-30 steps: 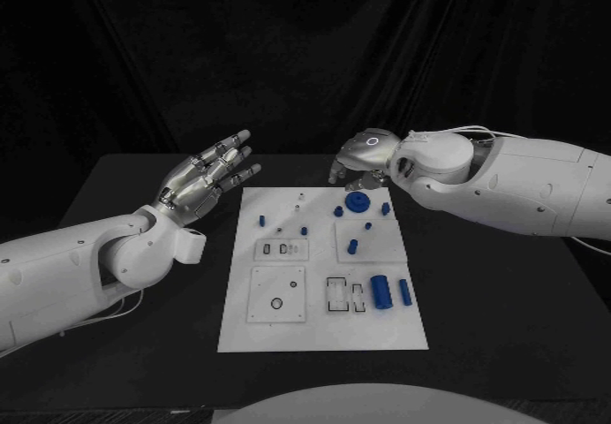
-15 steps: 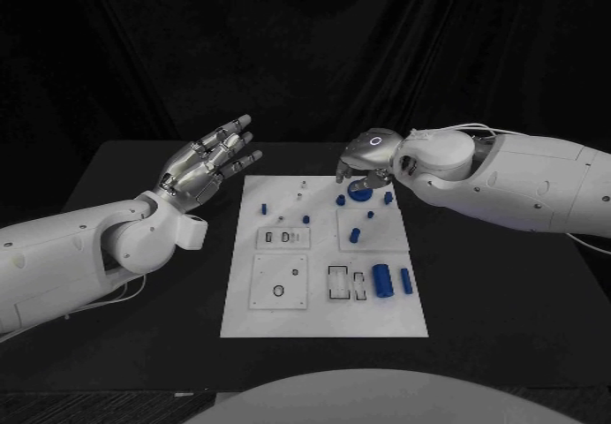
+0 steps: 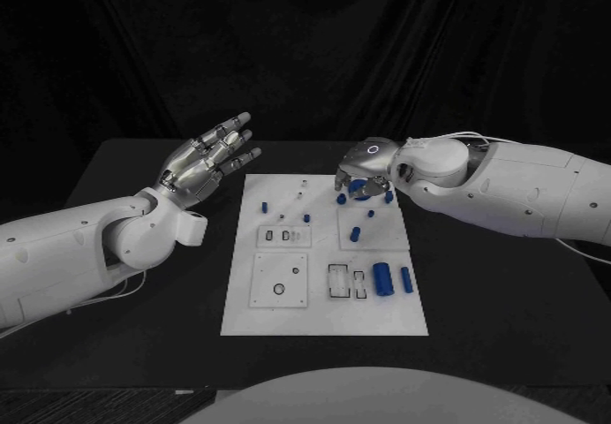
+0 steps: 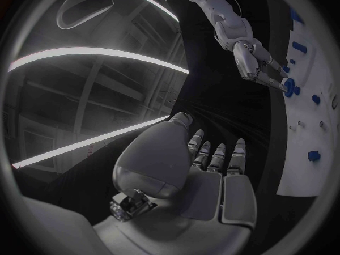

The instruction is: Assemble the parts on the task board

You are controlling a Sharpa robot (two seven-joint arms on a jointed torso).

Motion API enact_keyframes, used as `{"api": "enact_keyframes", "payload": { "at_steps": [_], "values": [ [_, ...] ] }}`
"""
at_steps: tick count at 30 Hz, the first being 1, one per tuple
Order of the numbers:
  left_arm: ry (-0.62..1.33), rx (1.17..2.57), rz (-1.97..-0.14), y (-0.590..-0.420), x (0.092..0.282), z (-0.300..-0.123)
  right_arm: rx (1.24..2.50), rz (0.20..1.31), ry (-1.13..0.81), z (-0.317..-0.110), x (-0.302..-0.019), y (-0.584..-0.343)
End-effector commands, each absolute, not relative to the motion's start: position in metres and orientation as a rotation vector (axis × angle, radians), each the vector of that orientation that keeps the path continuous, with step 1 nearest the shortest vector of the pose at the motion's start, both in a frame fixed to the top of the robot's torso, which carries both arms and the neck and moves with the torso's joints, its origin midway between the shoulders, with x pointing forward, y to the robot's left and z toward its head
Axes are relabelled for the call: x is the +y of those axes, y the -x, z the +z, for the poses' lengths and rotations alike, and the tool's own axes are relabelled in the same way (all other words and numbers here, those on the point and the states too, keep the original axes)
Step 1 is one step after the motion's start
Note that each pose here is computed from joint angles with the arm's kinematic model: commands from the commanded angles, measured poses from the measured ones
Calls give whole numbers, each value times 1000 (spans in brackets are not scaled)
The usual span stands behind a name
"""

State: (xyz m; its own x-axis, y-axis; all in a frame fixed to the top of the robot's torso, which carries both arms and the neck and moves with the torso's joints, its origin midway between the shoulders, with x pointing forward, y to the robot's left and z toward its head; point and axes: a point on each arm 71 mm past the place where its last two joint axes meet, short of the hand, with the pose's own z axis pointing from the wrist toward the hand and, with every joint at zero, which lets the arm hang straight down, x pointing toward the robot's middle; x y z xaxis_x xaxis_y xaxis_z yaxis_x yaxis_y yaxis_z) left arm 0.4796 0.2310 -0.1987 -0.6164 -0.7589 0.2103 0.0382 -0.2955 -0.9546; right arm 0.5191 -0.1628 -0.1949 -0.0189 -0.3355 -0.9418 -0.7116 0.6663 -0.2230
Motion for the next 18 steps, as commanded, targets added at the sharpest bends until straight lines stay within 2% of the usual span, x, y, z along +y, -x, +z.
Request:
{"api": "enact_keyframes", "payload": {
  "at_steps": [1, 18],
  "values": [
    [865, 1303, -2044, -479, 232, -190, 1589, 387, 885, -198, -161, -519],
    [887, 1381, -2053, -483, 235, -194, 1563, 423, 883, -218, -159, -522]
  ]
}}
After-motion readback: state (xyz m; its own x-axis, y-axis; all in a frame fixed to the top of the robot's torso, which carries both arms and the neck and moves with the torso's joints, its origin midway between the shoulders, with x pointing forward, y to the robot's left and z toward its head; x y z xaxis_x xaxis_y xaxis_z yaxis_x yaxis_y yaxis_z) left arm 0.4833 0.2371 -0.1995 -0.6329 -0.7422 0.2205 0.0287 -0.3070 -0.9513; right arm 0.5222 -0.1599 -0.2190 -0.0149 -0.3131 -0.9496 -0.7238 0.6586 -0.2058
